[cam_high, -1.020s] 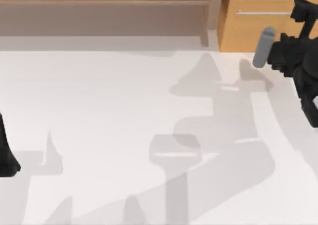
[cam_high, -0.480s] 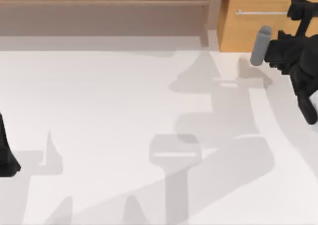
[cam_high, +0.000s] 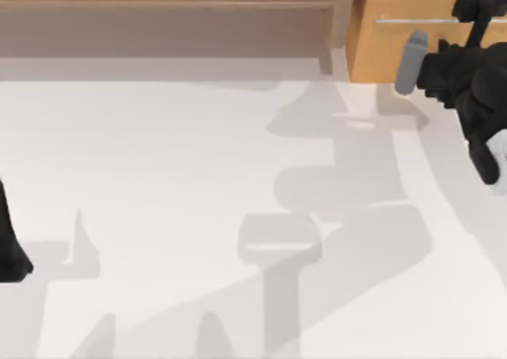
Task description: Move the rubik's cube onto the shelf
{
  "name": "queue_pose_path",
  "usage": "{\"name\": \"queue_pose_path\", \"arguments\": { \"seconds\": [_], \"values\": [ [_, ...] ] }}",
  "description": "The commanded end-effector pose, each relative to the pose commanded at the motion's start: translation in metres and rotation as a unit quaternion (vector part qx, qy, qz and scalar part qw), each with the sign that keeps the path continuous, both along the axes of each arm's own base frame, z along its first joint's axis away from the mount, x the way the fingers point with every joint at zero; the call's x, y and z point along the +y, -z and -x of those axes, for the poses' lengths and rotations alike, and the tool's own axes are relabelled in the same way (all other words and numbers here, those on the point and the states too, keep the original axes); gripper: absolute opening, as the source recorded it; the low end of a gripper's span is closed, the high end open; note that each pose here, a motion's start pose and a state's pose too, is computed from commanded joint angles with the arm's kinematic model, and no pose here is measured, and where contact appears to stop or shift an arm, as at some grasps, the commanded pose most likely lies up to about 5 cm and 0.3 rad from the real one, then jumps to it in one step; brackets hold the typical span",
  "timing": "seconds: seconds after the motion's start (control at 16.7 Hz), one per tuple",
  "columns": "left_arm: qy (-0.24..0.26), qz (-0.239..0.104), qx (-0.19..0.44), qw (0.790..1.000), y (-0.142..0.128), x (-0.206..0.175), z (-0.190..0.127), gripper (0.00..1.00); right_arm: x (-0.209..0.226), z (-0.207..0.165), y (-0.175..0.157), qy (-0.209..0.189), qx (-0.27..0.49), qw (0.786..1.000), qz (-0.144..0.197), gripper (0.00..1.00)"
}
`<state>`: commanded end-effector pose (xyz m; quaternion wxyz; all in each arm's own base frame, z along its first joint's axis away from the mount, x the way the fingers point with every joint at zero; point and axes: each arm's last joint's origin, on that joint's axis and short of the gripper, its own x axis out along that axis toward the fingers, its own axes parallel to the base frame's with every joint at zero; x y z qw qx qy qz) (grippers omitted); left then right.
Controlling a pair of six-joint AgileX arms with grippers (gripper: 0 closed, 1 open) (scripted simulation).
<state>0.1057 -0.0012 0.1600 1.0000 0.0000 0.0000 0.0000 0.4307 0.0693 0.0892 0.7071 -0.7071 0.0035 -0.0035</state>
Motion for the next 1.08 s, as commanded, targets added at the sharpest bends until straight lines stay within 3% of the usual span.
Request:
{"name": "queue_pose_path", "arguments": {
  "seconds": [0.78,1.08],
  "values": [
    [0.0,0.0,0.0,1.0,0.0,0.0,0.0,1.0,0.0,0.0,0.0,0.0,0.0,1.0,0.0,0.02],
    [0.0,0.0,0.0,1.0,0.0,0.0,0.0,1.0,0.0,0.0,0.0,0.0,0.0,1.0,0.0,0.0]
  ]
}}
